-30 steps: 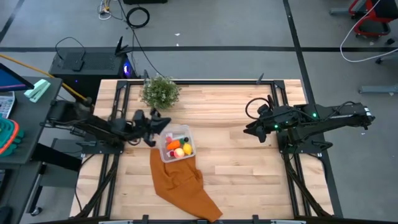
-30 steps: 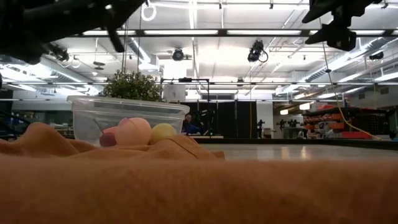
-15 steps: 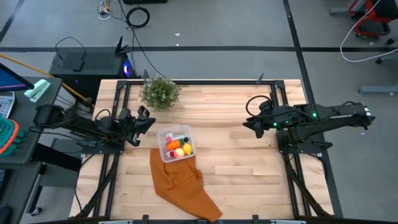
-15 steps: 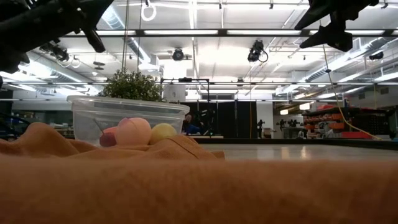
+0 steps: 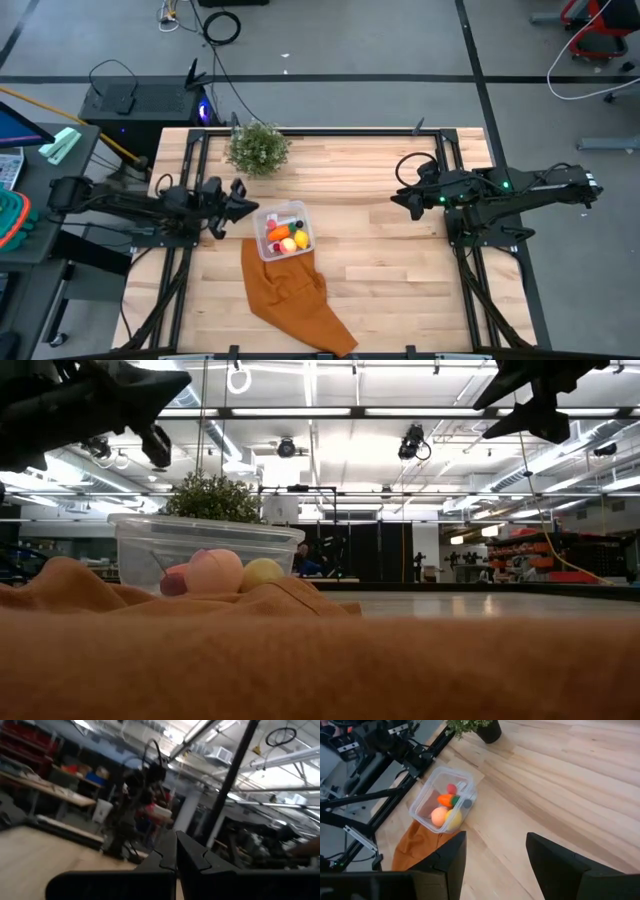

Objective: Pick and placing Produce into tupperware
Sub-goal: Return to Home Position

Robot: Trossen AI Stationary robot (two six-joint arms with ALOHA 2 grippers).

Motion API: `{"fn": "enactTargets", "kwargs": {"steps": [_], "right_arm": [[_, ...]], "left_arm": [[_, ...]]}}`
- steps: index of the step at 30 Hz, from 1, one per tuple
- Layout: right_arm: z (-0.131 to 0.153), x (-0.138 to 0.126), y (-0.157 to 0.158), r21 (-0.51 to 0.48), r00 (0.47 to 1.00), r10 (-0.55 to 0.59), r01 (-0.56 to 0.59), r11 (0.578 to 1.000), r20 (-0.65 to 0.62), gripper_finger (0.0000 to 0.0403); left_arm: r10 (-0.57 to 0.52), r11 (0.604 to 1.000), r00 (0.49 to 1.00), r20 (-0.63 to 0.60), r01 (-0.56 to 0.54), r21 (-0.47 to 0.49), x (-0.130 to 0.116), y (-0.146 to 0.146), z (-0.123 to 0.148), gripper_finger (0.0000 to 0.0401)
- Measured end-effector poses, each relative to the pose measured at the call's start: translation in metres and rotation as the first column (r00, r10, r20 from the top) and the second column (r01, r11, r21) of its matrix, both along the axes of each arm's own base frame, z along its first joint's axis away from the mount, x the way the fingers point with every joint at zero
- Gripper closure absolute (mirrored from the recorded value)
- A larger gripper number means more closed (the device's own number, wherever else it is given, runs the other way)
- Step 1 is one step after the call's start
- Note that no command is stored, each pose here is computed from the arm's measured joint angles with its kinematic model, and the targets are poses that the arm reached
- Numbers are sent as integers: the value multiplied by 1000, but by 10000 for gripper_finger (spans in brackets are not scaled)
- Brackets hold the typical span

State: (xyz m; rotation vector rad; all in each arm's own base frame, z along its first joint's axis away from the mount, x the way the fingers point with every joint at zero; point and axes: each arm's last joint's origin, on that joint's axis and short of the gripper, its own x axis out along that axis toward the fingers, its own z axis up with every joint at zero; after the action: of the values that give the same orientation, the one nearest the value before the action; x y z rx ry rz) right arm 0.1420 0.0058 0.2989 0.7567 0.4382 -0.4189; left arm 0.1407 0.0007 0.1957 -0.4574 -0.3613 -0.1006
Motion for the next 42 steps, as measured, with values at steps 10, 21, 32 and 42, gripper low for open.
{"fn": "enactTargets", "kwargs": {"steps": [10, 21, 32, 42], "right_arm": [[0, 0, -1, -8, 1000, -21, 21, 1000, 3, 229], [1, 0, -2, -11, 998, -60, 60, 998, 12, 229], [0, 0, -2, 1, 998, -68, 68, 998, 14, 229], [0, 0, -2, 10, 997, -73, 73, 997, 16, 229]], "left_arm": [[-63, 997, 992, -112, 57, -56, -17, -1, -3, 397], [63, 998, 989, -133, -66, -18, -34, 2, -5, 395], [136, 990, 971, -198, -140, -4, -45, 4, -14, 394], [158, 987, 938, -308, -161, 15, -44, 4, -25, 390]]}}
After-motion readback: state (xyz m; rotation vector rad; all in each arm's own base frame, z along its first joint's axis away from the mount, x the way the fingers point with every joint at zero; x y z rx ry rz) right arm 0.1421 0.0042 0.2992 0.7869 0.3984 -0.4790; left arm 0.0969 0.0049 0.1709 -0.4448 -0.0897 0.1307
